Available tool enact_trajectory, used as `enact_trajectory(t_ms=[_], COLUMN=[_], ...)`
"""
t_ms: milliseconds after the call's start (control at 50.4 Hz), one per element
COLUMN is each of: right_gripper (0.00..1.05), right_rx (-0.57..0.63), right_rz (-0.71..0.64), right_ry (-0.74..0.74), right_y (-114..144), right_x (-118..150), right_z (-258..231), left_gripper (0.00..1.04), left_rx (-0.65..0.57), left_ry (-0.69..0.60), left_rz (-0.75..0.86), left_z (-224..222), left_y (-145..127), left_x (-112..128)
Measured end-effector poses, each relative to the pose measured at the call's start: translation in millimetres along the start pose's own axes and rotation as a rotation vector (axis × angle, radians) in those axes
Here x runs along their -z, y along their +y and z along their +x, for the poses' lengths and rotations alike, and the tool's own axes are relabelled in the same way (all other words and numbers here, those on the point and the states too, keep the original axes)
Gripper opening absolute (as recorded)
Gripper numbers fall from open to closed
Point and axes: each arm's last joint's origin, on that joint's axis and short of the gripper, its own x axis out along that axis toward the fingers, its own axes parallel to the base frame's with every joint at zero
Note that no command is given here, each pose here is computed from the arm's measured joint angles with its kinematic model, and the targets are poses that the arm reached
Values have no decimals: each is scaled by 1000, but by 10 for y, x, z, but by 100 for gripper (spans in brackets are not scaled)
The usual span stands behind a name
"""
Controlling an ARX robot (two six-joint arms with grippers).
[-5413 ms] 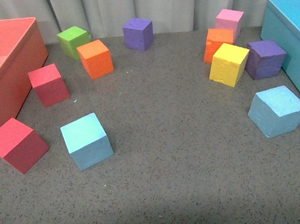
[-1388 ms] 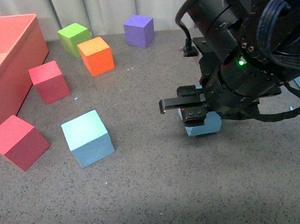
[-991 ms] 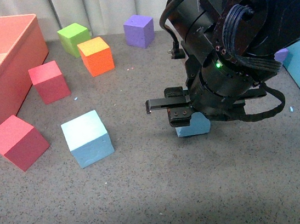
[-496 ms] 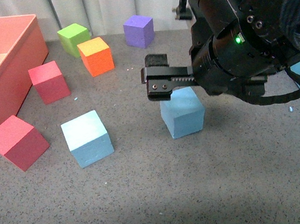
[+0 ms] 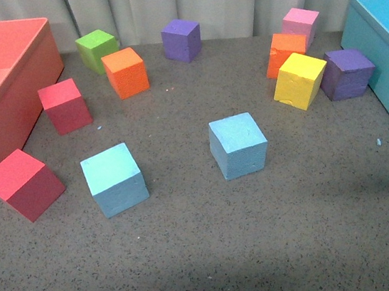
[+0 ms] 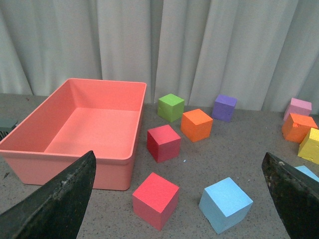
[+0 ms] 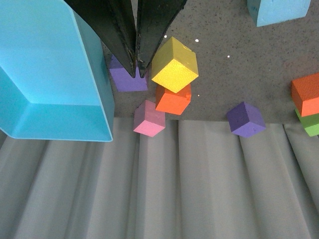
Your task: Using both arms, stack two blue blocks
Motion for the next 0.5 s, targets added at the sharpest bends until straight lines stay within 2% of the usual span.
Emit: enact_trajectory(t_ms=[377,496], right_gripper=[1,1], right_rx=[6,2], right_rz=[3,3], right_ry=[-3,-3], right_y=[-255,-318], right_x=[-93,-202], right_z=[-410,-551], left_gripper=[98,98], left_rx=[0,0], left_ry=[0,0], left_rz=[0,0], left_z=[0,0], left_y=[0,0], left_x=[0,0])
